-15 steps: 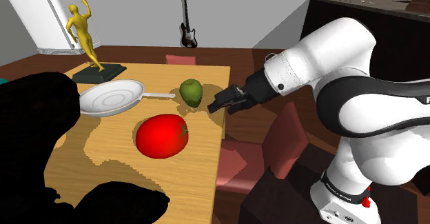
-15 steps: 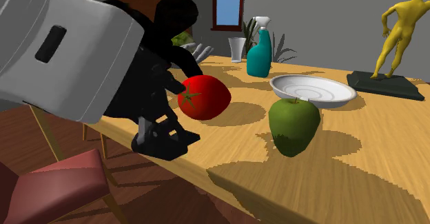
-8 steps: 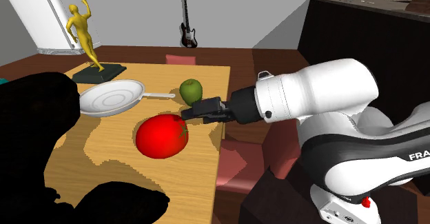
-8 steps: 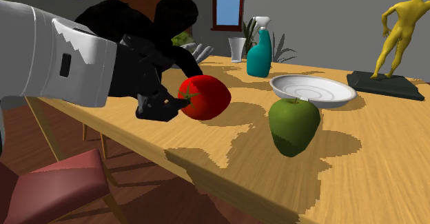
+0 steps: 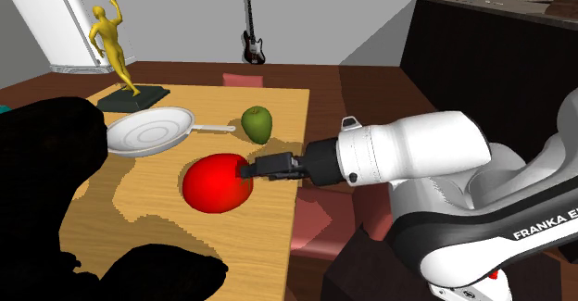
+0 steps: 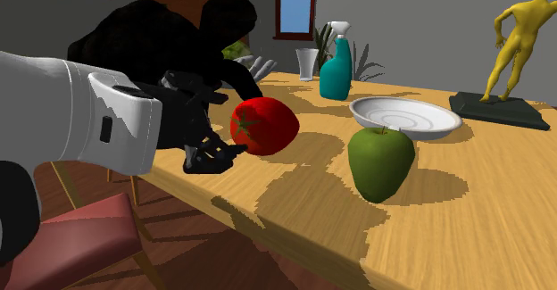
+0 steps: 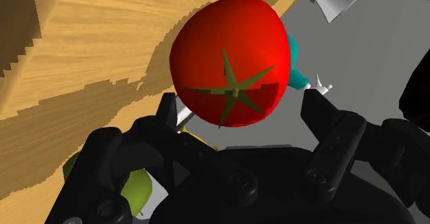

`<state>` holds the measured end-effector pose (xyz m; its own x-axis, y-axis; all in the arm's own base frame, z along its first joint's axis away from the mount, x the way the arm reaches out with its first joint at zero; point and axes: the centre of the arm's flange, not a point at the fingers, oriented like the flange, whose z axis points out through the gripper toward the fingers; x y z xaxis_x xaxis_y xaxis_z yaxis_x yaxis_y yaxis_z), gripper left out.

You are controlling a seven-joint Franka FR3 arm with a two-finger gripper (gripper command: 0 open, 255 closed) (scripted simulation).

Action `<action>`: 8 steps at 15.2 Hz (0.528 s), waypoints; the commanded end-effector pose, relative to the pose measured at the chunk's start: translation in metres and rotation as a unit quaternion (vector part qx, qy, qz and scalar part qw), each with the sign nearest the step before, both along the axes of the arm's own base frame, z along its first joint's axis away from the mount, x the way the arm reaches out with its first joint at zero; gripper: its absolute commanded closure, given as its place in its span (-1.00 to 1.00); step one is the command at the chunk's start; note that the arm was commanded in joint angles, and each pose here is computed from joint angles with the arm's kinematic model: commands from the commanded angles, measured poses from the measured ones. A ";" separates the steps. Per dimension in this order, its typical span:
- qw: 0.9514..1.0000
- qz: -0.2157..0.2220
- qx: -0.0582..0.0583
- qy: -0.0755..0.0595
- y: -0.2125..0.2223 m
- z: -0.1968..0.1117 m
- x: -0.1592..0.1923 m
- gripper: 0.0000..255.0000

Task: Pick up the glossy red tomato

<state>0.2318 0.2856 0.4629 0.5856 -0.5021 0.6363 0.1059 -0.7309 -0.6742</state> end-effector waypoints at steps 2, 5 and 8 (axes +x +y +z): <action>1.000 0.000 0.000 -0.001 0.000 -0.003 0.000 1.00; 1.000 0.000 0.000 -0.001 0.000 -0.003 0.000 1.00; 1.000 0.000 0.000 -0.001 0.000 -0.003 0.000 1.00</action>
